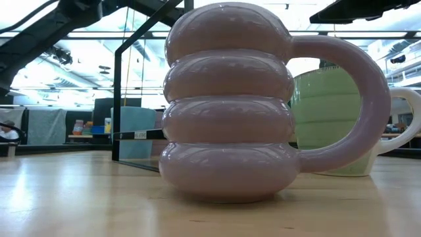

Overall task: Place coffee mugs
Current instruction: Put the light green mug on the shelf

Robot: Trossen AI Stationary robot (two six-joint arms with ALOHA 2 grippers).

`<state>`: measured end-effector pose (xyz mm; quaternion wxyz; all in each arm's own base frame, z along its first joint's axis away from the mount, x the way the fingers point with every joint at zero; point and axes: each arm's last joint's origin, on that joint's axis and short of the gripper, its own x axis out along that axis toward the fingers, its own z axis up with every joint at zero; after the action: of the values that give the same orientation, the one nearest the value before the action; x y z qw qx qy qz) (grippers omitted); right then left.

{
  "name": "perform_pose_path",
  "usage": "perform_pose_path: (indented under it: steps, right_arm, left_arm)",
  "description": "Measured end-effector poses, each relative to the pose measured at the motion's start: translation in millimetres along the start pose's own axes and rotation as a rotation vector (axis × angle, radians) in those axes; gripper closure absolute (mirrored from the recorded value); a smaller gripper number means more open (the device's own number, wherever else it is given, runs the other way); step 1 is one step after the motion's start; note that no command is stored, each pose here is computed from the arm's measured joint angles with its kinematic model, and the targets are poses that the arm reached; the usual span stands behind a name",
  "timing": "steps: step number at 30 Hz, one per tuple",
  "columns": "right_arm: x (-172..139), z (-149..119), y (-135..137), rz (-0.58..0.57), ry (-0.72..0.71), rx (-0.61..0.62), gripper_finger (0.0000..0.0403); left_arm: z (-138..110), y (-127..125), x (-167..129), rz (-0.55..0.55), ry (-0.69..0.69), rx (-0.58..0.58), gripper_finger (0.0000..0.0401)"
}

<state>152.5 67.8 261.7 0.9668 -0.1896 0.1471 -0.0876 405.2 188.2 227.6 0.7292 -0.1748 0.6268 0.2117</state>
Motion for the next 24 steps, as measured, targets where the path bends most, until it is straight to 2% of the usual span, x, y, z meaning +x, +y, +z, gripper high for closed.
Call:
perform_pose_path:
  steps: [12,24]
  right_arm:
    - [-0.1,0.2,0.3,0.011,-0.003,0.004,0.0192]
    - [-0.1,0.2,0.9,0.034,-0.006,0.026,0.0192]
  left_arm:
    - [3.3,-5.4,-0.2,-0.015,-0.039,0.074,0.0359]
    - [2.9,-7.9,-0.2,-0.034,-0.037,0.069,0.0357]
